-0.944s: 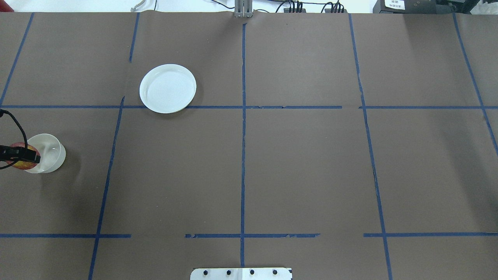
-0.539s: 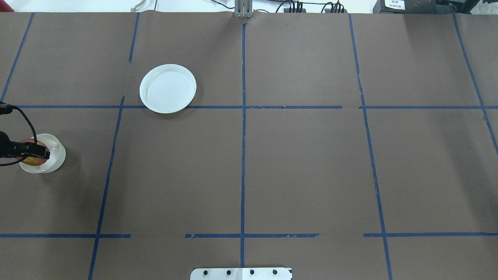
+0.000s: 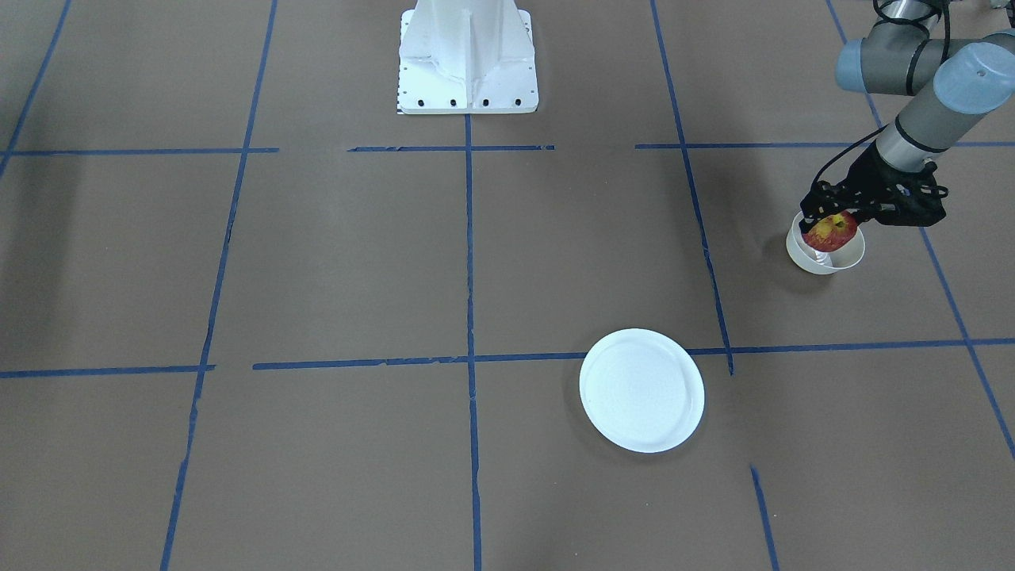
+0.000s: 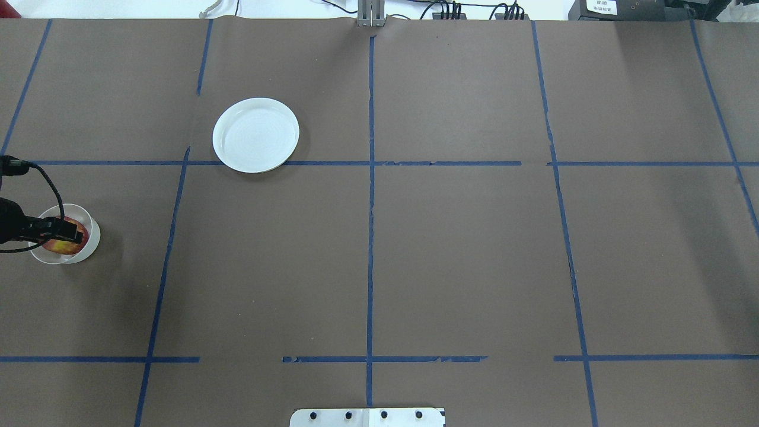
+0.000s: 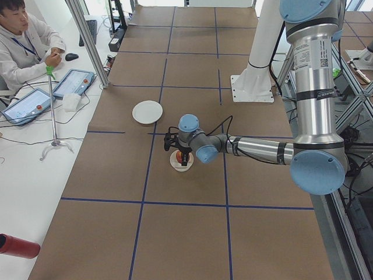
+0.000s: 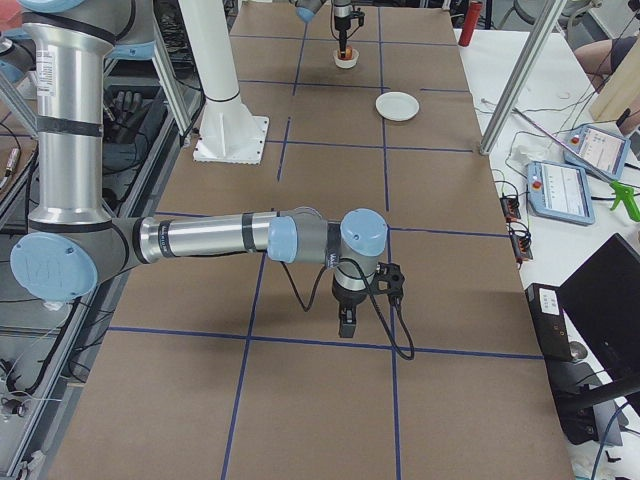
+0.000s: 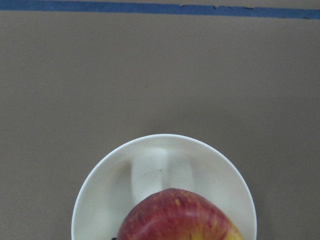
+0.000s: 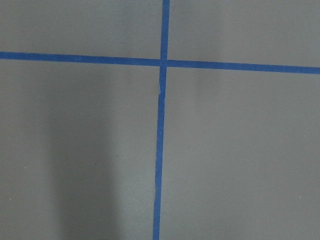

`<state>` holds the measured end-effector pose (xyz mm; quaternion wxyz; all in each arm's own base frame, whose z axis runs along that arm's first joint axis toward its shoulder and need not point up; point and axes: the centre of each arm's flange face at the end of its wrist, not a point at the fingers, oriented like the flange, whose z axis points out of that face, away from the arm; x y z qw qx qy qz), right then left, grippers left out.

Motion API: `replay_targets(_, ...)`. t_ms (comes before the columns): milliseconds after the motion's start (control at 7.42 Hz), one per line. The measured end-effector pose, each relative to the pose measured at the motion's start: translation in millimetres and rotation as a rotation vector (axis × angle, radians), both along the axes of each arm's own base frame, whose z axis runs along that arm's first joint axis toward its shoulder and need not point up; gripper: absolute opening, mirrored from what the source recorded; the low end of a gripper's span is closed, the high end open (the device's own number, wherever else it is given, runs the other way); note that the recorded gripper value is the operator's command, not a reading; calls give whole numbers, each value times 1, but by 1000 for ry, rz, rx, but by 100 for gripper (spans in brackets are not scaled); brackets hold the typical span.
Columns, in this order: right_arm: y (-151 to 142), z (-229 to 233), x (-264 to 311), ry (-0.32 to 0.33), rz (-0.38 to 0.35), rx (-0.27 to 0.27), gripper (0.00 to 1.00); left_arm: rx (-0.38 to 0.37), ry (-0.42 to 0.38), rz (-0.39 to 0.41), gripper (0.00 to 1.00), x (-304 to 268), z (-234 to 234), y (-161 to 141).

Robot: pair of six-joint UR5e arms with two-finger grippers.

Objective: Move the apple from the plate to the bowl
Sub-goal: 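Lower the apple into the bowl and open the left gripper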

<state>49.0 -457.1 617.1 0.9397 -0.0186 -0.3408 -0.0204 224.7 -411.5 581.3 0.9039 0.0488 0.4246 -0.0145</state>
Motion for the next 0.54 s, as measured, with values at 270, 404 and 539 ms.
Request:
replay_targets(270,0,0,0,0,0,-1,100,-1,3,6,98,-1,-1,0)
replay_targets(404,0,0,0,0,0,-1,100,4,8,6,97,-4,-5,1)
replay_targets(539,0,0,0,0,0,-1,100,8,15,7,97,-10,-8,3)
